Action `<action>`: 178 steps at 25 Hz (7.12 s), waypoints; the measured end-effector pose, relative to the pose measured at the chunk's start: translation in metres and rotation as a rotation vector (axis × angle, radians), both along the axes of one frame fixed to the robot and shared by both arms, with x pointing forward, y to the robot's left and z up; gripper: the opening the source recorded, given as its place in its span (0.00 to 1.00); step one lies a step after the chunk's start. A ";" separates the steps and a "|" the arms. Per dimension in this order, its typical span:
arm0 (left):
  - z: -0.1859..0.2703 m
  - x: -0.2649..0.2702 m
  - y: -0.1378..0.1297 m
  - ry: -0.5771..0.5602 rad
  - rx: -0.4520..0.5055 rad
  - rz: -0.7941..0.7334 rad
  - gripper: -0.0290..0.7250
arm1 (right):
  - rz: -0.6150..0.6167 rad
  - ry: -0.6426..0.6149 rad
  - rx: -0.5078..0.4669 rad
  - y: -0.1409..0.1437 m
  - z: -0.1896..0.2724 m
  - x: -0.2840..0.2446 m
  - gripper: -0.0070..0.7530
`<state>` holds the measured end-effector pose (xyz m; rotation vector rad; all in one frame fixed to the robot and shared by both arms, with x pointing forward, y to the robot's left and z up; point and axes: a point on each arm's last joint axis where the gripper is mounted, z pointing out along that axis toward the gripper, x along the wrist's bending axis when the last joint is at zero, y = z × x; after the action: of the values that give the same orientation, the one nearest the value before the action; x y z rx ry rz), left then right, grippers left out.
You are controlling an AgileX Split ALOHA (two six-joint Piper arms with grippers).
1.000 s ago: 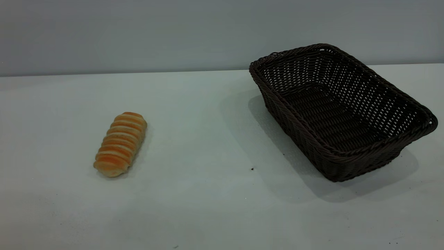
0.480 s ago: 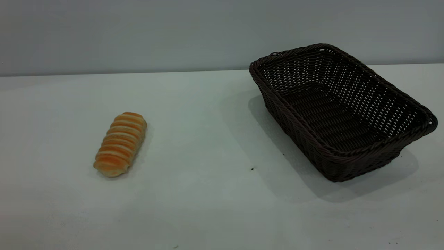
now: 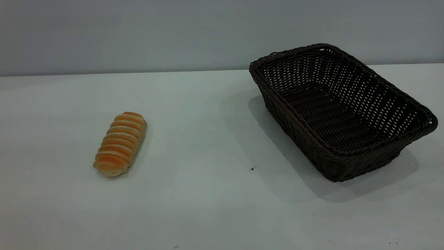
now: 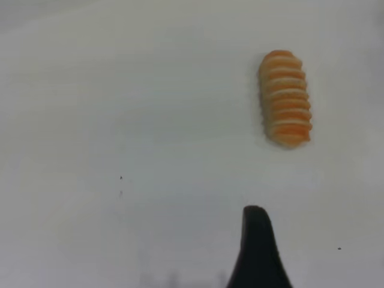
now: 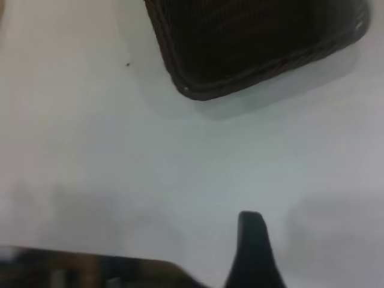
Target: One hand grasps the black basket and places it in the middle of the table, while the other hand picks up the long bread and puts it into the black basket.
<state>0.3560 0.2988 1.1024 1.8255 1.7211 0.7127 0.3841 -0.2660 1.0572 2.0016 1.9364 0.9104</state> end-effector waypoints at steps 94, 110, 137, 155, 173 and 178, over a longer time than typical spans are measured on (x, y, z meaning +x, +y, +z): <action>-0.233 0.247 -0.061 0.520 -0.102 -0.094 0.79 | 0.564 0.042 0.074 0.053 0.084 0.124 0.63; -0.275 0.275 -0.060 0.582 -0.026 -0.133 0.16 | 0.499 0.041 -0.117 0.016 0.026 -0.055 0.63; -0.220 0.230 -0.240 0.237 -0.024 -0.506 0.38 | 0.225 -0.316 -0.232 -0.023 -0.018 -0.134 0.63; -0.022 0.147 -0.179 0.233 0.109 -0.628 0.82 | 0.183 -0.451 -0.220 -0.029 -0.018 -0.154 0.56; -0.003 -0.069 -0.028 0.156 0.056 -0.550 0.82 | 0.183 -0.453 -0.220 -0.029 -0.018 -0.154 0.54; -0.054 -0.088 -0.015 0.198 0.053 -0.529 0.82 | 0.183 -0.453 -0.220 -0.029 -0.018 -0.154 0.59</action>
<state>0.2677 0.2837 1.0484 2.3152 1.2407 0.3695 0.2296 -0.2950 1.0390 1.3707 1.8766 1.0326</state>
